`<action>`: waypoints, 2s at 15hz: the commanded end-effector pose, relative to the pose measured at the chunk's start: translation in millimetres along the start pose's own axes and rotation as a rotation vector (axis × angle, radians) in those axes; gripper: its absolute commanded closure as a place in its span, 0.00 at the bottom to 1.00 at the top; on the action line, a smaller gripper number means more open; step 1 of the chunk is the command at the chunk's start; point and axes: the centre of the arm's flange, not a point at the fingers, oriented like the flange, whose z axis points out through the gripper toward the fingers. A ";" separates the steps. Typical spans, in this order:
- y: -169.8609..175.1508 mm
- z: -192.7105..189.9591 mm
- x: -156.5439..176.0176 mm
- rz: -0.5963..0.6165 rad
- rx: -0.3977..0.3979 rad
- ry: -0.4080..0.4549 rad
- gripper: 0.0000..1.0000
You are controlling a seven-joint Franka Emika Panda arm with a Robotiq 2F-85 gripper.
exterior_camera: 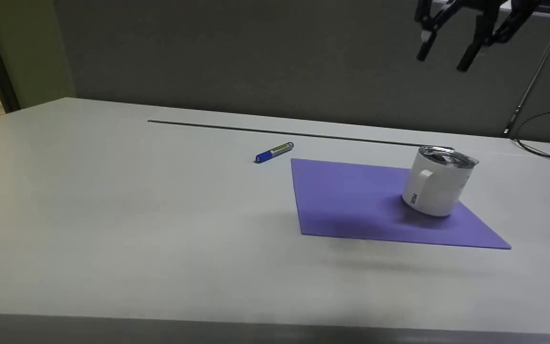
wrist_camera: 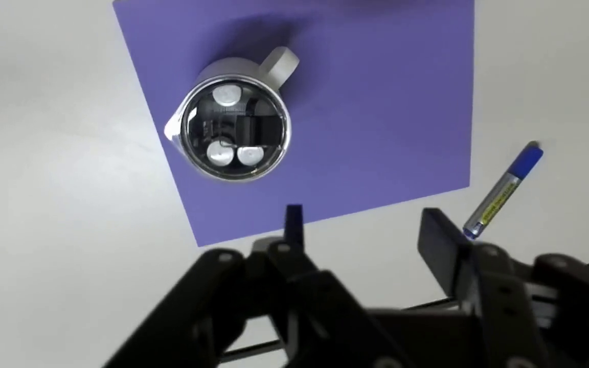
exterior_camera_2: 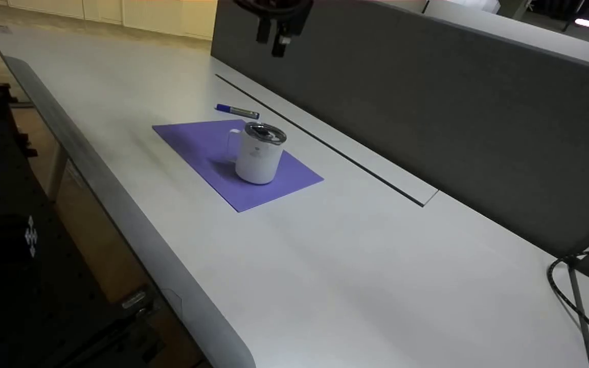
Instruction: Open the lid of the flask
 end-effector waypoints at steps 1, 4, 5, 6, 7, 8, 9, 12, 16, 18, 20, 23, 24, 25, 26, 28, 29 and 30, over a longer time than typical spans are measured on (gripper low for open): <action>3.4 40.9 -4.3 0.033 0.018 -0.011 0.69; 9.8 64.4 -11.5 0.048 0.017 -0.028 0.90; 12.0 70.0 -13.3 0.054 0.014 -0.034 0.96; 13.9 74.7 -14.5 0.055 0.010 -0.039 1.00; 15.5 78.8 -16.0 0.057 0.007 -0.048 1.00; 17.6 82.6 -17.8 0.057 0.002 -0.054 1.00; 19.9 86.3 -19.6 0.056 -0.009 -0.054 1.00; 26.9 93.1 -21.9 0.061 -0.040 -0.075 1.00; 38.4 99.8 -23.0 0.041 -0.084 -0.051 1.00; 44.5 103.6 -21.0 0.040 -0.089 -0.030 1.00; 47.8 106.5 -19.9 0.048 -0.083 -0.011 1.00; 51.1 110.5 -19.8 0.068 -0.072 0.005 1.00; 52.0 111.4 -20.0 0.077 -0.068 0.006 1.00; 52.5 112.0 -20.0 0.081 -0.066 0.010 1.00; 53.6 112.5 -20.3 0.089 -0.059 0.016 1.00; 54.8 114.6 -20.9 0.104 -0.054 0.023 1.00; 55.2 115.7 -21.3 0.112 -0.046 0.025 1.00; 55.6 116.7 -21.7 0.120 -0.042 0.025 1.00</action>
